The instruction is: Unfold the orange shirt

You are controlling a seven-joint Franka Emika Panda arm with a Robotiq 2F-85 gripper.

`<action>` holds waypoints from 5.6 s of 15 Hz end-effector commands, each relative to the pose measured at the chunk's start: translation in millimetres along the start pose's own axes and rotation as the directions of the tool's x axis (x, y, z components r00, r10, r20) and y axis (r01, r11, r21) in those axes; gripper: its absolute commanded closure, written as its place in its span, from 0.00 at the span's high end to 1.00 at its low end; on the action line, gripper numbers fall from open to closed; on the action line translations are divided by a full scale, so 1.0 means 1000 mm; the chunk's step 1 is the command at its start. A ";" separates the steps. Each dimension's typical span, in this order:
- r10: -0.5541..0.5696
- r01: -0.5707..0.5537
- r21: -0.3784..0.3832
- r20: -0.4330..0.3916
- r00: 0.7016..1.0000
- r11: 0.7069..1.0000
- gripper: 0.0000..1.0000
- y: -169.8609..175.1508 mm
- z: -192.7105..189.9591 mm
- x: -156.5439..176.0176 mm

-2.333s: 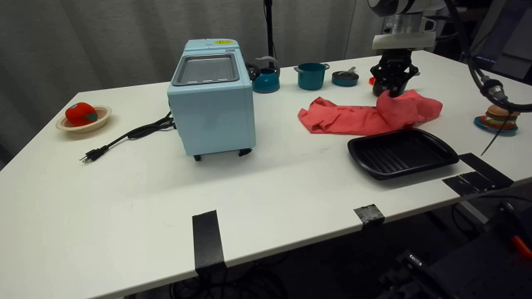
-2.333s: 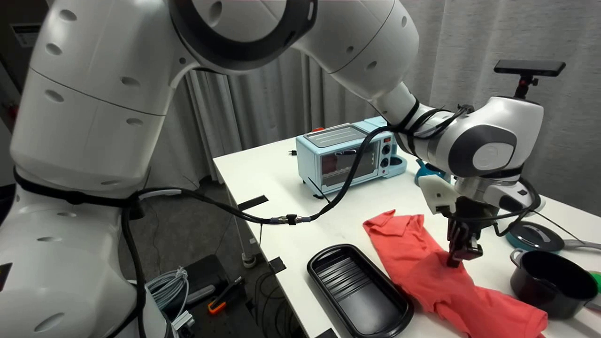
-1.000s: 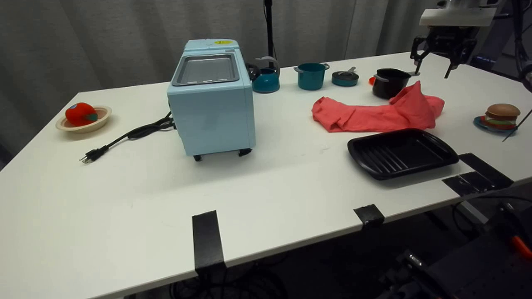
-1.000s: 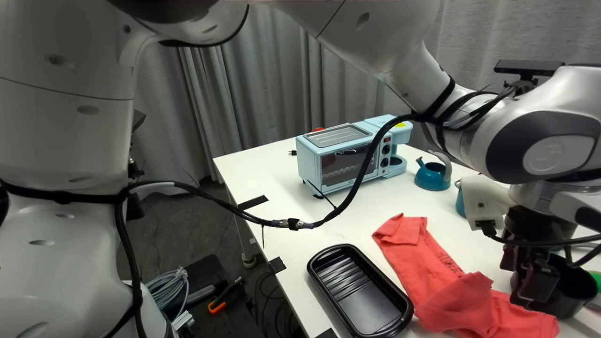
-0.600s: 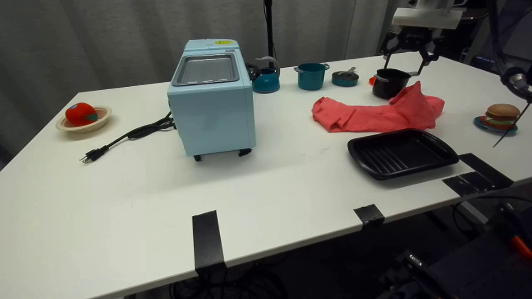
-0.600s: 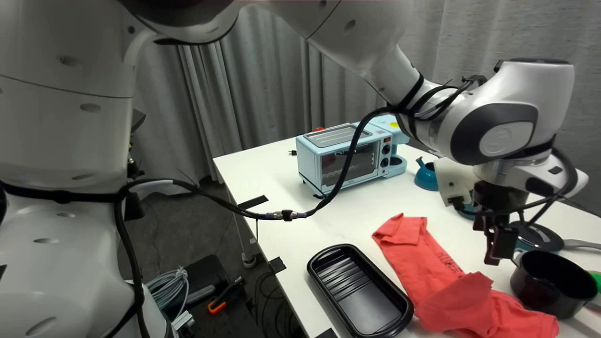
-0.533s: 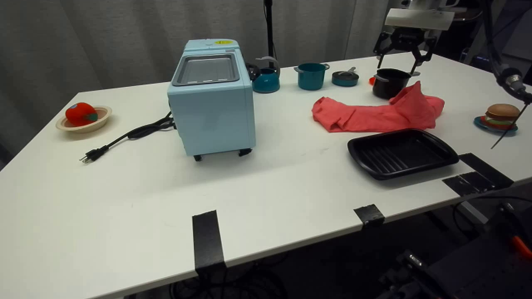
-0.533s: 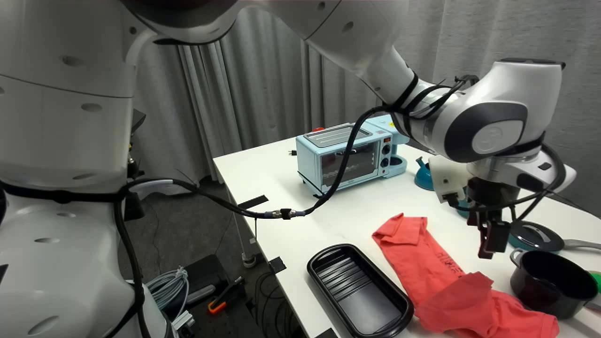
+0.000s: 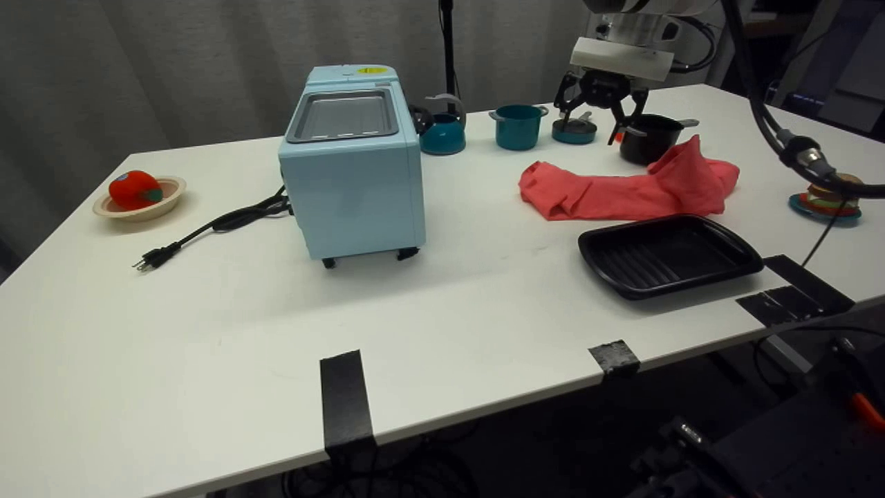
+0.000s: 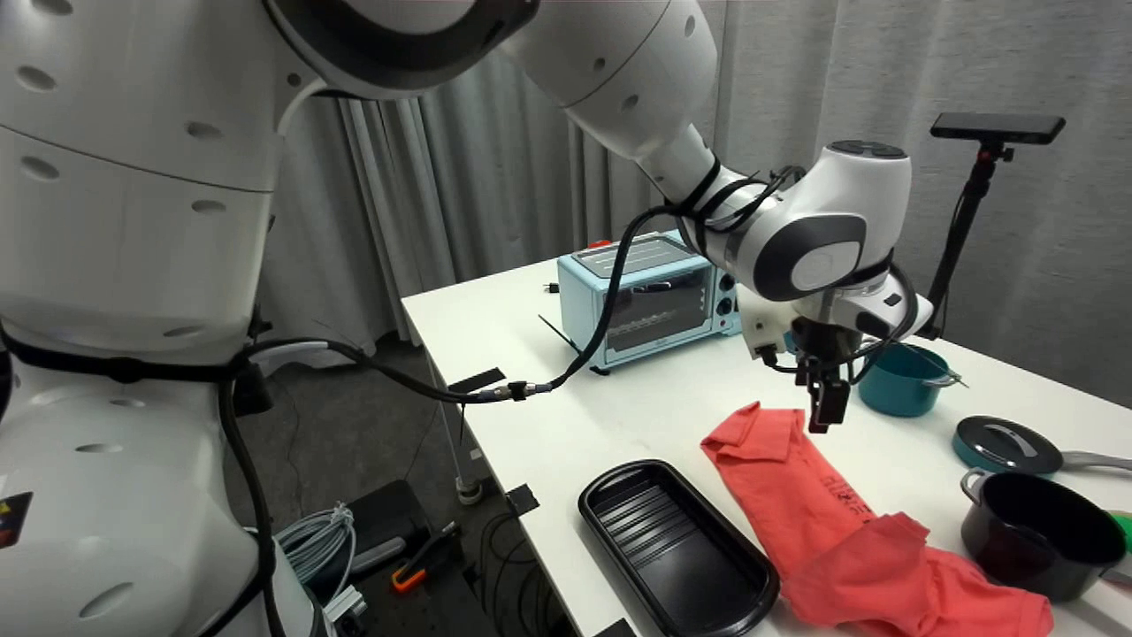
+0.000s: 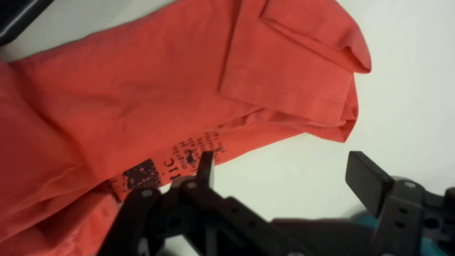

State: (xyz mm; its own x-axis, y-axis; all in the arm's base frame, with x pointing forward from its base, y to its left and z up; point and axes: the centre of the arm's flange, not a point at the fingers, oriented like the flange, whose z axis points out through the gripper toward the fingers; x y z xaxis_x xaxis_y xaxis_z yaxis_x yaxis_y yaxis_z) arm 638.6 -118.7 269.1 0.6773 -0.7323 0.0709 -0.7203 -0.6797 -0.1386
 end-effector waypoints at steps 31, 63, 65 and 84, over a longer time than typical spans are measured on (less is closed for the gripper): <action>-0.345 0.364 -0.039 0.238 0.908 0.930 0.00 -0.133 0.112 -0.054; -0.325 0.327 -0.024 0.065 0.943 0.945 0.00 -0.026 -0.083 -0.044; -0.318 0.319 -0.012 0.061 0.946 0.948 0.00 -0.009 -0.095 -0.047; -0.286 0.286 0.003 0.045 0.957 0.958 0.62 0.034 -0.118 -0.059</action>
State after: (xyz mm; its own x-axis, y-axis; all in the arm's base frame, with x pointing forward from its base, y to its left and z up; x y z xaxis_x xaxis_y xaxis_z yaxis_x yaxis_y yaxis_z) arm 561.1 -104.6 377.9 0.8672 -0.4955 0.0486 -0.4878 -0.8651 -0.1172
